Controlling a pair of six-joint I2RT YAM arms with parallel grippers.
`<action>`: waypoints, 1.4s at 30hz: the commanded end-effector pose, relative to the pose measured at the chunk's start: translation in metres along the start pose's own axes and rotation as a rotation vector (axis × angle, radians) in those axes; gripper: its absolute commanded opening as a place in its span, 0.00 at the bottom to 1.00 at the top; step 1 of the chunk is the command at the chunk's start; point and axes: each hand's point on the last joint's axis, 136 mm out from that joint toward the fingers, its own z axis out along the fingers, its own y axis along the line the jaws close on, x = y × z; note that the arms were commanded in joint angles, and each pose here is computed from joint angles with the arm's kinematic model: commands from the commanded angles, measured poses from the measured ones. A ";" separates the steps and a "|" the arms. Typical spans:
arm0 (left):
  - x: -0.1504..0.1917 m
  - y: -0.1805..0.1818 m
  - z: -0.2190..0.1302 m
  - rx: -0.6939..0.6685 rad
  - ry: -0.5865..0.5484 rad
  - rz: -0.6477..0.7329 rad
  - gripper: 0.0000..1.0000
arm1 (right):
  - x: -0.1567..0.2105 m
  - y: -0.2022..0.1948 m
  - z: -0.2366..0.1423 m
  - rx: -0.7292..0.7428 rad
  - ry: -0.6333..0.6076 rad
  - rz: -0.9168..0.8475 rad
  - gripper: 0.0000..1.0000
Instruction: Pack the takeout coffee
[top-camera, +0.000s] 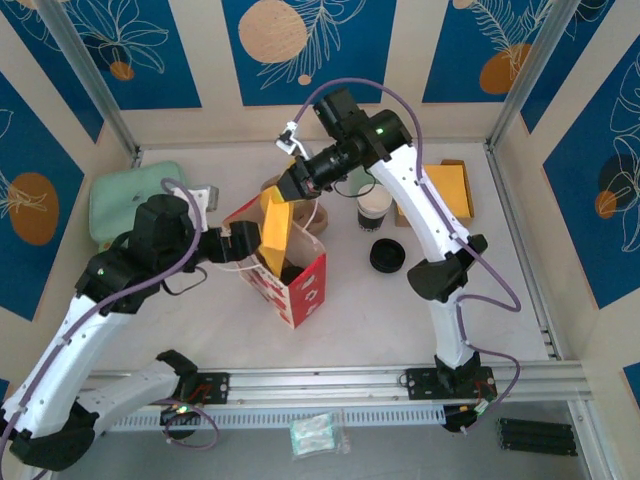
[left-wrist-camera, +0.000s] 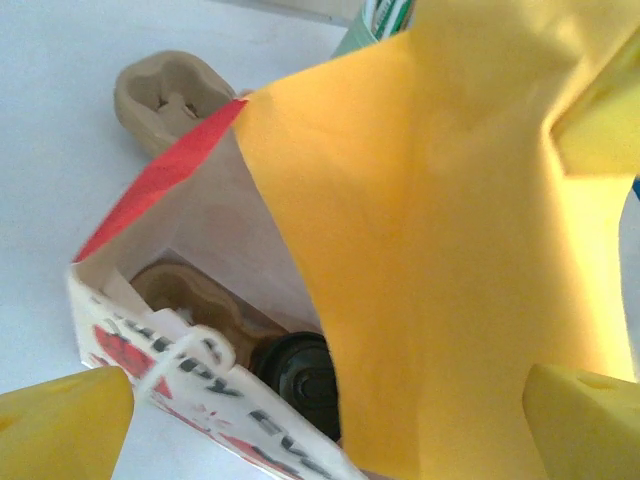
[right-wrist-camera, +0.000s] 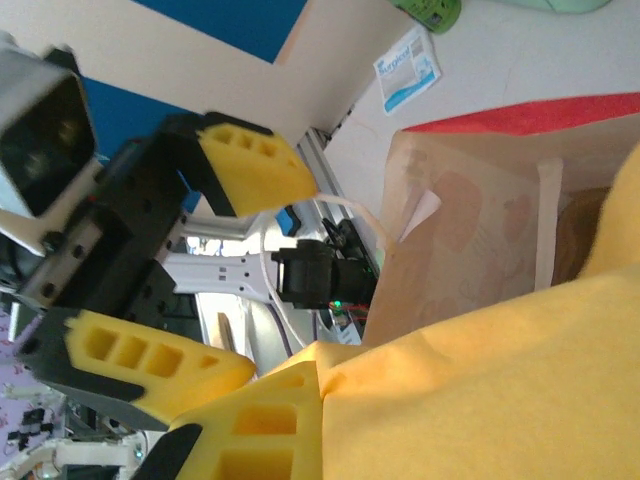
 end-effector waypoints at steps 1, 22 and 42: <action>-0.002 0.009 -0.006 -0.052 -0.032 -0.014 0.99 | 0.015 0.008 0.003 0.027 0.039 -0.036 0.00; -0.005 0.012 -0.011 -0.061 -0.060 -0.022 0.99 | 0.034 0.021 0.008 0.081 0.074 -0.095 0.13; -0.011 0.007 -0.012 -0.049 -0.068 -0.015 0.99 | 0.042 -0.015 -0.003 0.404 0.068 -0.108 0.52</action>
